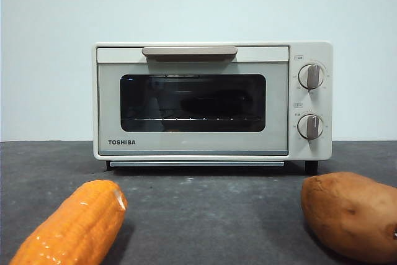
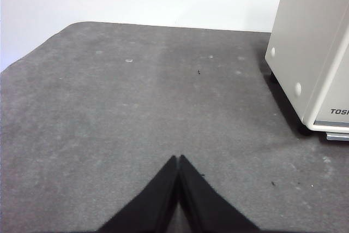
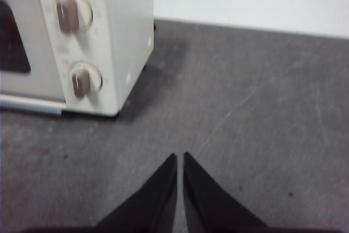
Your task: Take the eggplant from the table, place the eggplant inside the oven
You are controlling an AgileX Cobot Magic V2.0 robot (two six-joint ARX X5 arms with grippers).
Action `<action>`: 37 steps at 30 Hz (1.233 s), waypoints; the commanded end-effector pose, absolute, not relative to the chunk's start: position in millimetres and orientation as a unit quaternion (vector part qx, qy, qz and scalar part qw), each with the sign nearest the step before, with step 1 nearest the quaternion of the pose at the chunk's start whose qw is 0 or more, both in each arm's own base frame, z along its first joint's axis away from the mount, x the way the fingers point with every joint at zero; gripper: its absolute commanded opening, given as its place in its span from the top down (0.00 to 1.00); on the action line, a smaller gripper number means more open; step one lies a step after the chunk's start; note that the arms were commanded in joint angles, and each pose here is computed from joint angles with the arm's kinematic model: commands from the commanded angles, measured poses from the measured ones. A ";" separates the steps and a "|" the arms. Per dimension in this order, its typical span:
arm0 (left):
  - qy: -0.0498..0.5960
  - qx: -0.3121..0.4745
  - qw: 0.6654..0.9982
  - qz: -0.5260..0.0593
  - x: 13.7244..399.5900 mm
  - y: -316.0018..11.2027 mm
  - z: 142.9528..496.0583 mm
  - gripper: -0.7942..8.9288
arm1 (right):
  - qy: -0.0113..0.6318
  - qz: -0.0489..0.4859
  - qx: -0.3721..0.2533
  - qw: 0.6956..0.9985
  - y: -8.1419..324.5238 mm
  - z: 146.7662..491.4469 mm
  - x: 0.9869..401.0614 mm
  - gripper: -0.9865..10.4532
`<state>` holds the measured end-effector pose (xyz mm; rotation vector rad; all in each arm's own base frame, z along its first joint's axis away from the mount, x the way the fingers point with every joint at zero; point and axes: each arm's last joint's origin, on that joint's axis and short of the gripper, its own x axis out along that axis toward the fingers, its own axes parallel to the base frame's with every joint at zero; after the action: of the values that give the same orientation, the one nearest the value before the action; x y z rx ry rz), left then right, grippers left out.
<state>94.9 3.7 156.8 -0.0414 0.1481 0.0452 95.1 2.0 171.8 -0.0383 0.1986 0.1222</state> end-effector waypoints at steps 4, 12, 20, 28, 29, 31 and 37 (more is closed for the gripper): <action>0.076 -0.017 0.997 0.025 96.0 4.0 151.3 0.91 | 0.097 0.059 0.005 0.993 1.9 154.7 94.9 0.91; 0.076 -0.016 0.997 0.025 96.1 4.0 151.3 0.91 | 0.067 0.061 0.028 0.995 2.1 155.9 95.5 0.91; 0.076 -0.016 0.997 0.025 96.1 4.0 151.4 0.91 | 0.068 0.061 0.028 0.995 2.0 155.9 95.5 0.91; 0.076 -0.016 0.997 0.025 96.1 4.0 151.4 0.91 | 0.067 0.061 0.028 0.995 2.1 155.9 95.5 0.91; 0.076 -0.017 0.997 0.025 96.1 4.0 151.4 0.91 | 0.067 0.061 0.028 0.995 2.1 155.9 95.5 0.91; 0.076 -0.016 0.997 0.025 96.1 4.0 151.4 0.91 | 0.067 0.061 0.028 0.995 2.1 155.9 95.5 0.91; 0.076 -0.016 0.997 0.025 96.1 4.0 151.4 0.91 | 0.067 0.061 0.028 0.995 2.1 155.9 95.5 0.91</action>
<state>94.9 3.7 156.9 -0.0414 0.1477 0.0452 95.2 2.2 156.2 0.0456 0.1427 0.1241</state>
